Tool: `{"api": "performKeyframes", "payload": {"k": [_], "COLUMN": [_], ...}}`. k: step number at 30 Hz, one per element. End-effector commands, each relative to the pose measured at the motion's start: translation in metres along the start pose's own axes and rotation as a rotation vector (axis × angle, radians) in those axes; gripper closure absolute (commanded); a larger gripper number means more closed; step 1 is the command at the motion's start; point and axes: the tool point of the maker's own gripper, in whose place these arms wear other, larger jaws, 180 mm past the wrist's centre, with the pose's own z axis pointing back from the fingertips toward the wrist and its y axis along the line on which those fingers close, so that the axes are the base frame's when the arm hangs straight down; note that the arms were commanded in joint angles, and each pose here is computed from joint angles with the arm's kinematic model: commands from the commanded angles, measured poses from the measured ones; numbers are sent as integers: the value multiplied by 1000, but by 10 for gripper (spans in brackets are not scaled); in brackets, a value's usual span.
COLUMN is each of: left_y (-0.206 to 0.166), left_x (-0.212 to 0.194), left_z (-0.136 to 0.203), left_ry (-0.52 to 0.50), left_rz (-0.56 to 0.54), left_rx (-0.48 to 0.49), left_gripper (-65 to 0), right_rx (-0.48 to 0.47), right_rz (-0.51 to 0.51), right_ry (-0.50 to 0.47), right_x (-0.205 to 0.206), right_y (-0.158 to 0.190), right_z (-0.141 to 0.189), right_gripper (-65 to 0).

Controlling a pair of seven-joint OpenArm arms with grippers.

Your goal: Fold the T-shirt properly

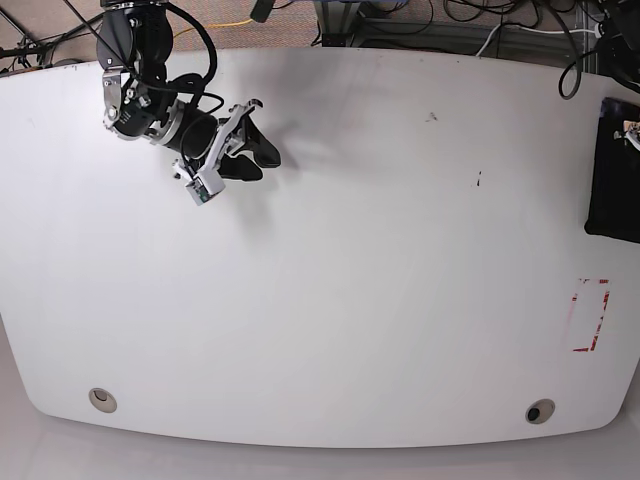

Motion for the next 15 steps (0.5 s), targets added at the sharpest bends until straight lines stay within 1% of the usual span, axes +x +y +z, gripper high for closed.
{"api": "performKeyframes", "payload": {"k": [1,3,6,8,9,10,11,13,15], "left_y": [13,-1,-24,-50,-60,-75,-87,-121,-146], "left_x": [44,56,78,95,101,106,108,111,113], "left_z": [21,27,36,38,39,38,37,32,30], "left_ry": [-90,-109,-199,-313,-362,-426,-452,-502,-547], "left_rz": [-69,-94,-120,-98,-87,-69,-71,-104,-94], "left_rx": [53,57,53,18,1,-30,-52,-116,-138], "left_gripper": [-407,-407,-400,-353,-328,-300,-290,-290,-290], "right_rx": [4,-13,-108,-192,-217,-269,-293,-344,-372], "right_rz": [29,44,107,165,189,241,271,325,350], "right_ry": [-63,-54,-13,-12,-14,-13,-16,-27,-65], "right_x": [21,21,19,23,24,25,25,22,18], "right_y": [-1,-6,-26,-39,-42,-50,-54,-63,-69], "right_z": [4,5,11,10,9,9,8,6,6], "right_gripper": [-222,-222,-222,-222,-222,-222,-222,-222,-222]}}
